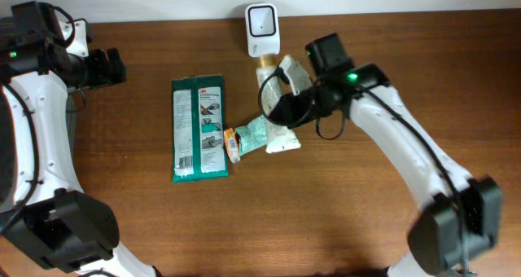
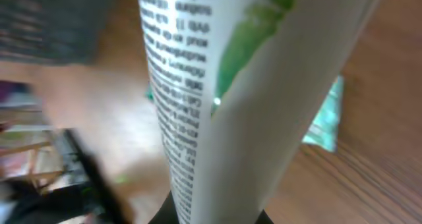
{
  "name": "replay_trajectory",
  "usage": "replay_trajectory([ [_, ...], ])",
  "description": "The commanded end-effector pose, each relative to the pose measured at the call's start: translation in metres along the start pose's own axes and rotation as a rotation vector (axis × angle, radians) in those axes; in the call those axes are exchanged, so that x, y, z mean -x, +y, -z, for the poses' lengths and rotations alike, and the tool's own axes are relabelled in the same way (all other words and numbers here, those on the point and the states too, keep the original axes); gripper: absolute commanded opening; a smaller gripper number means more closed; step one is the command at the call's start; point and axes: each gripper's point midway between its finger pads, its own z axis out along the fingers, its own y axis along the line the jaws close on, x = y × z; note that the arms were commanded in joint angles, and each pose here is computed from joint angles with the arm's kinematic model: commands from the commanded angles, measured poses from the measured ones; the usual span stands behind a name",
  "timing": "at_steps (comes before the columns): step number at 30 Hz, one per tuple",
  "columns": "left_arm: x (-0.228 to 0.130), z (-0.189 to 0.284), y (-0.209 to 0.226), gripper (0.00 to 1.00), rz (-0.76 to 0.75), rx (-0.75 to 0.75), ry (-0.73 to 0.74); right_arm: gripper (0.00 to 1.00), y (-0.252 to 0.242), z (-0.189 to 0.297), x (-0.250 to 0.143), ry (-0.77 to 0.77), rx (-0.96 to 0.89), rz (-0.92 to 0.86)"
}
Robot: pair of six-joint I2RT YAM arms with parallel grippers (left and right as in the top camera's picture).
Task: Scan the item barcode
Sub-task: 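Lift the white tube and hold it in front of the scanner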
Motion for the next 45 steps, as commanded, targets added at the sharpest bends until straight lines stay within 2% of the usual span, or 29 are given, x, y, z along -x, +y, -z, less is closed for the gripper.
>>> replay_trajectory([
  [1,0.003,0.004,0.0,0.99,-0.017,0.004,-0.013,0.04,0.059,0.061,0.021,-0.15,0.216,0.127],
  [4,0.003,0.004,0.0,0.99,-0.017,0.004,-0.013,0.04,0.066,0.091,0.025,-0.212,0.272,0.11],
  [9,0.003,0.004,0.0,0.99,-0.017,0.004,-0.013,0.04,0.059,0.094,0.027,-0.209,0.267,-0.011],
  [13,0.003,0.004,0.0,0.99,-0.017,0.004,-0.013,0.04,0.048,0.103,0.051,-0.248,0.156,-0.042],
  [16,0.003,0.004,0.0,0.99,-0.017,0.004,-0.013,0.04,0.017,0.103,0.091,-0.257,-0.119,0.041],
  [18,0.003,0.004,0.0,0.99,-0.017,0.004,-0.013,0.04,-0.019,0.088,0.12,-0.266,-0.367,0.141],
  [21,0.003,0.004,0.0,0.99,-0.017,0.004,-0.013,0.04,-0.092,0.049,0.162,-0.265,-0.831,0.335],
  [23,0.003,0.004,0.0,0.99,-0.017,0.004,-0.013,0.04,-0.12,0.035,0.181,-0.245,-1.032,0.455],
  [25,0.003,0.004,0.0,0.99,-0.017,0.004,-0.013,0.04,-0.144,0.027,0.204,-0.29,-1.223,0.515],
  [29,0.003,0.004,0.0,0.99,-0.017,0.004,-0.013,0.04,-0.182,0.003,0.22,-0.225,-1.435,0.677],
  [35,0.003,0.004,0.0,0.99,-0.017,0.004,-0.013,0.04,-0.223,-0.034,0.204,-0.094,-1.496,0.751],
  [42,0.003,0.004,0.0,0.99,-0.017,0.004,-0.013,0.04,-0.226,-0.039,0.201,-0.08,-1.493,0.751],
  [45,0.003,0.004,0.0,0.99,-0.017,0.004,-0.013,0.04,-0.226,-0.039,0.201,-0.119,-1.483,0.713],
])
